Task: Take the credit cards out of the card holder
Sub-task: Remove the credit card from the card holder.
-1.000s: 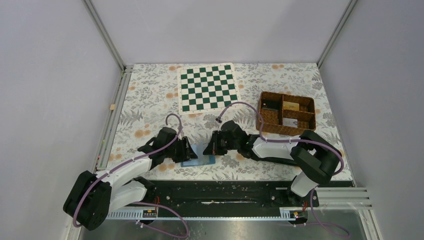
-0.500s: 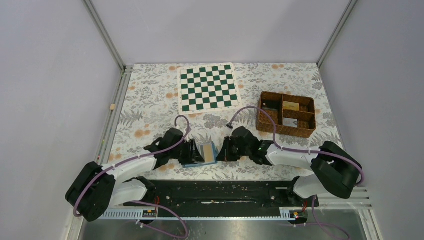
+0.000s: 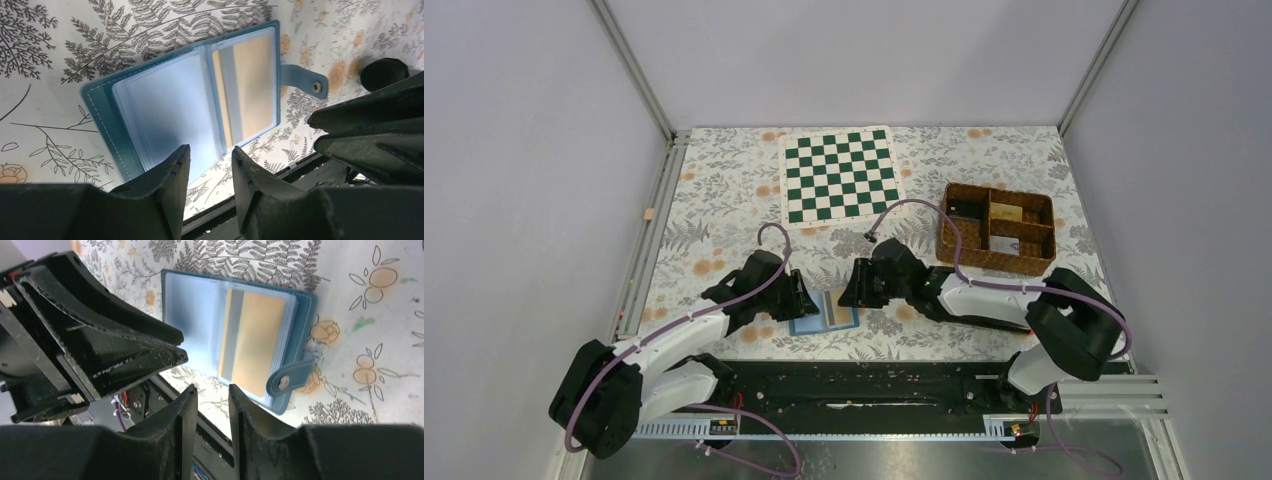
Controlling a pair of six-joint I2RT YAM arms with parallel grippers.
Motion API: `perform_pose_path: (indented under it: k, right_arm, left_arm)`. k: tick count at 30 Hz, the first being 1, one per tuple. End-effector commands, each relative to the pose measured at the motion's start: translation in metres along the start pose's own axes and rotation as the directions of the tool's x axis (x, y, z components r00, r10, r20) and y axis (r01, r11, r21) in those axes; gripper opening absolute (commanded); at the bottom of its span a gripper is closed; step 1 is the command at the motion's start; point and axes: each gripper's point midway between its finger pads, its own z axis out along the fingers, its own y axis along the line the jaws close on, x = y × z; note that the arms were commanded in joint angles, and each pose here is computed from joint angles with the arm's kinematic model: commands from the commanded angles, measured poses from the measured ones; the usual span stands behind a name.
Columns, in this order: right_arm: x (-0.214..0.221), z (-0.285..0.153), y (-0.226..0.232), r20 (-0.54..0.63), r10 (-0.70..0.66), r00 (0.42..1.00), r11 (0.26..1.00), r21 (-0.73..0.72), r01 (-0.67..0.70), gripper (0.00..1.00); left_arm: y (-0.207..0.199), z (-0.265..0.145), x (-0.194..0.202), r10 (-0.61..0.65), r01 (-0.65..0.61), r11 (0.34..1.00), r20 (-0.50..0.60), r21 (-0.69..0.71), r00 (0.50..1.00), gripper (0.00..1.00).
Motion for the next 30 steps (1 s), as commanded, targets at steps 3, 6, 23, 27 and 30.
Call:
perform_pose_path:
  k: [3, 6, 23, 27, 30]
  right_arm:
    - [-0.02, 0.02, -0.005, 0.04, -0.01, 0.999, 0.997, 0.077, 0.007, 0.42]
    - [-0.024, 0.026, -0.018, 0.043, -0.036, 0.998, 0.989, 0.142, 0.029, 0.45]
    - [-0.012, 0.048, -0.037, -0.019, -0.031, 0.999, 0.981, 0.192, 0.034, 0.44]
    - [-0.006, 0.051, -0.027, -0.036, 0.004, 0.999, 0.992, 0.13, 0.001, 0.43]
    - [-0.003, 0.052, -0.023, -0.045, 0.026, 0.999, 0.994, 0.105, -0.022, 0.43]
  left_arm:
    - [0.003, 0.011, 0.002, -0.008, 0.009, 1.0, -0.031, 0.008, 0.999, 0.35]
    - [0.006, 0.012, 0.006, -0.016, 0.016, 1.0, -0.041, 0.007, 0.999, 0.35]
    - [0.011, 0.015, 0.012, -0.02, 0.021, 1.0, -0.051, 0.007, 0.998, 0.35]
    - [0.013, 0.017, 0.013, -0.021, 0.022, 1.0, -0.054, 0.004, 0.998, 0.35]
    - [0.013, 0.018, 0.015, -0.023, 0.024, 1.0, -0.06, 0.006, 0.998, 0.35]
